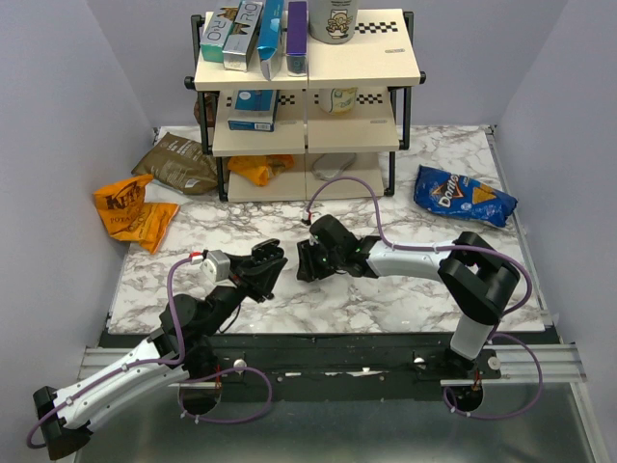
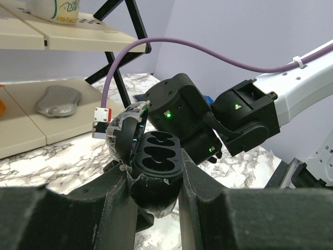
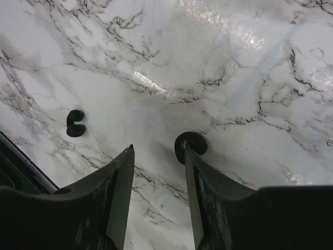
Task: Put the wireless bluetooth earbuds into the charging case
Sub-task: Pick up the earbud from the center of the board.
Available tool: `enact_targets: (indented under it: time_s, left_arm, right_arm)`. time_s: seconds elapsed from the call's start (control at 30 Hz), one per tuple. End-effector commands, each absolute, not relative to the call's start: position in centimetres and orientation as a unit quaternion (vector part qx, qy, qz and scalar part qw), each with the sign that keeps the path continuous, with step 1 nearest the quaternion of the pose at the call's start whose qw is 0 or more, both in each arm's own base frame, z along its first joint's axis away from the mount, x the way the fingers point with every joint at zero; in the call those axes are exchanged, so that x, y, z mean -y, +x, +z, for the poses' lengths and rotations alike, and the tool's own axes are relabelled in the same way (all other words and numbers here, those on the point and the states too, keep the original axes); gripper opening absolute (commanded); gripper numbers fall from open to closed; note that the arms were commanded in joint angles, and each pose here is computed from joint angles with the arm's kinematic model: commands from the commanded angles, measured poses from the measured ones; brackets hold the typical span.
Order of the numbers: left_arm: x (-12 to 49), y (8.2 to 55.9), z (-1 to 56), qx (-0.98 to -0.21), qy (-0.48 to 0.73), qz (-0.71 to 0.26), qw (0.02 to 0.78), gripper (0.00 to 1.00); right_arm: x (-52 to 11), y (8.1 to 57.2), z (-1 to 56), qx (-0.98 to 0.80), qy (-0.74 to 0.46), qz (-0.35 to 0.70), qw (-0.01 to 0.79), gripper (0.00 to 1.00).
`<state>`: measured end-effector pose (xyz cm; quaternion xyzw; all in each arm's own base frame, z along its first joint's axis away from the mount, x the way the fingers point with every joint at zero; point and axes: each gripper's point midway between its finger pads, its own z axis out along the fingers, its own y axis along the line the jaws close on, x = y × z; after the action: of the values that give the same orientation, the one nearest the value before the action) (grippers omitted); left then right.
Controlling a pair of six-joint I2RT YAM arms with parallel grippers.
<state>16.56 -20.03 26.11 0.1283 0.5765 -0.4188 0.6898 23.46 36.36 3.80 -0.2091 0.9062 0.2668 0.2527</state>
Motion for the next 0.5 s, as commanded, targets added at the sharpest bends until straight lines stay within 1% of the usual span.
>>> enact_targets:
  time_s: [0.0, 0.13, 0.47]
  left_arm:
    - [20.0, 16.7, 25.7, -0.582, 0.123, -0.416, 0.688, 0.00]
    - [20.1, 16.7, 25.6, -0.583, 0.122, -0.417, 0.687, 0.00]
    - [20.1, 16.7, 25.6, -0.583, 0.123, -0.417, 0.686, 0.00]
  right_arm:
    - [-34.0, 23.3, 1.3, -0.927, -0.202, 0.206, 0.239, 0.51]
    - [-33.4, 23.7, 1.3, -0.929, -0.195, 0.190, 0.249, 0.49]
    - [-32.4, 23.5, 0.6, -0.935, -0.191, 0.172, 0.245, 0.49]
